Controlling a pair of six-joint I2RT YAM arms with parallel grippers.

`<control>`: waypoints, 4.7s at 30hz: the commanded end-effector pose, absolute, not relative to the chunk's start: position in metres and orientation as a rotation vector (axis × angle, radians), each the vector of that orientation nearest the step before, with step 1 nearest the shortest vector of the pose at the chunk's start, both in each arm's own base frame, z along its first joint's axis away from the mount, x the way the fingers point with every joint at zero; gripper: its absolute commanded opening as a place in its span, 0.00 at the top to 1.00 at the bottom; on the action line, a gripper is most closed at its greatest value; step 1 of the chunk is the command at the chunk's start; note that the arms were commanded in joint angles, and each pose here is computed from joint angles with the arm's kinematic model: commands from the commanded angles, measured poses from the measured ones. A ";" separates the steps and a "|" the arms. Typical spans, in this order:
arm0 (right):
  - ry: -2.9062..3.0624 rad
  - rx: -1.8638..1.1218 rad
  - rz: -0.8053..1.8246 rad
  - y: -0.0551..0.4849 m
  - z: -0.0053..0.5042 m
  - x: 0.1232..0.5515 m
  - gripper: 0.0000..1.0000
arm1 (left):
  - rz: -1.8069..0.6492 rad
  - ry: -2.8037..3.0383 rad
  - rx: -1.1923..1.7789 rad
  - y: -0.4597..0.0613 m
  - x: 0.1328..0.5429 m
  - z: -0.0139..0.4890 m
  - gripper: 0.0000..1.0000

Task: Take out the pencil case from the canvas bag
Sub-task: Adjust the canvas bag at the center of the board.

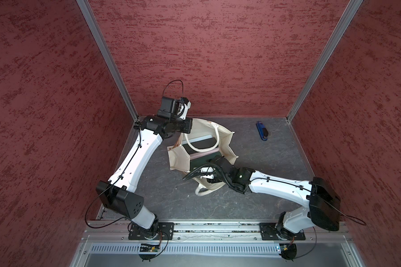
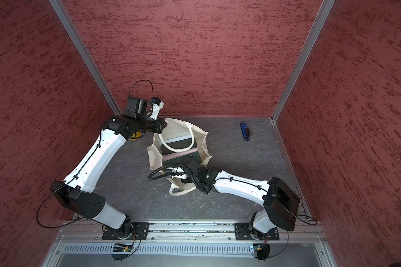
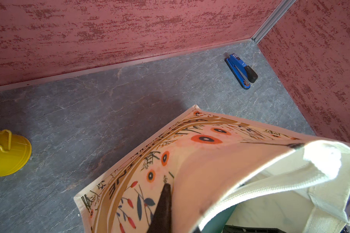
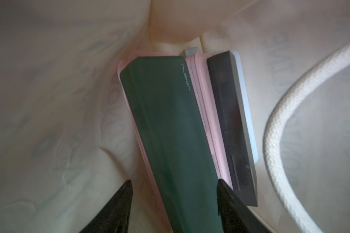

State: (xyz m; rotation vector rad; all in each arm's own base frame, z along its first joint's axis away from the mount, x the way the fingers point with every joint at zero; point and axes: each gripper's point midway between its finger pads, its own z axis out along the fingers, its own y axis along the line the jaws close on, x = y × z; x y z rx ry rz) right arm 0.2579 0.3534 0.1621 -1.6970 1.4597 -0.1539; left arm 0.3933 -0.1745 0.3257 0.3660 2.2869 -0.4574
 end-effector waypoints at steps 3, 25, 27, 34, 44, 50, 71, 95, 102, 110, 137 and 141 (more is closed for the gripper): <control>1.432 -1.722 -0.185 0.362 0.162 0.262 0.33 | -0.568 2.162 0.384 -0.182 0.391 0.360 1.00; 1.482 -1.443 -0.350 0.363 0.191 0.315 0.35 | -0.726 2.161 0.434 -0.193 0.375 0.356 1.00; 1.481 -1.404 -0.354 0.363 0.200 0.320 0.35 | -0.737 2.169 0.443 -0.194 0.373 0.354 1.00; 1.462 -1.324 -0.344 0.360 0.225 0.324 0.38 | -0.749 2.181 0.443 -0.194 0.374 0.349 1.00; 1.460 -1.388 -0.188 0.360 0.241 0.299 0.34 | -0.755 2.182 0.400 -0.188 0.382 0.351 1.00; 1.437 -1.332 -0.178 0.334 0.264 0.288 0.34 | -0.778 2.190 0.388 -0.188 0.385 0.349 1.00; 1.531 -1.455 -0.115 0.374 0.199 0.325 0.36 | -0.847 2.209 0.405 -0.196 0.383 0.347 1.00; 1.478 -1.181 0.067 0.371 0.319 0.328 1.00 | -0.704 1.977 0.545 -0.176 0.364 0.399 0.29; 1.407 -1.020 0.138 0.361 0.370 0.323 1.00 | -0.605 1.902 0.635 -0.168 0.346 0.408 0.24; 1.342 -0.893 0.181 0.341 0.417 0.312 1.00 | -0.520 1.843 0.722 -0.162 0.333 0.410 0.23; 1.240 -0.892 0.248 0.325 0.456 0.284 1.00 | -0.201 1.773 0.889 -0.162 0.375 0.373 0.20; 1.239 -0.887 0.245 0.324 0.457 0.284 1.00 | -0.224 1.793 0.909 -0.167 0.380 0.361 0.31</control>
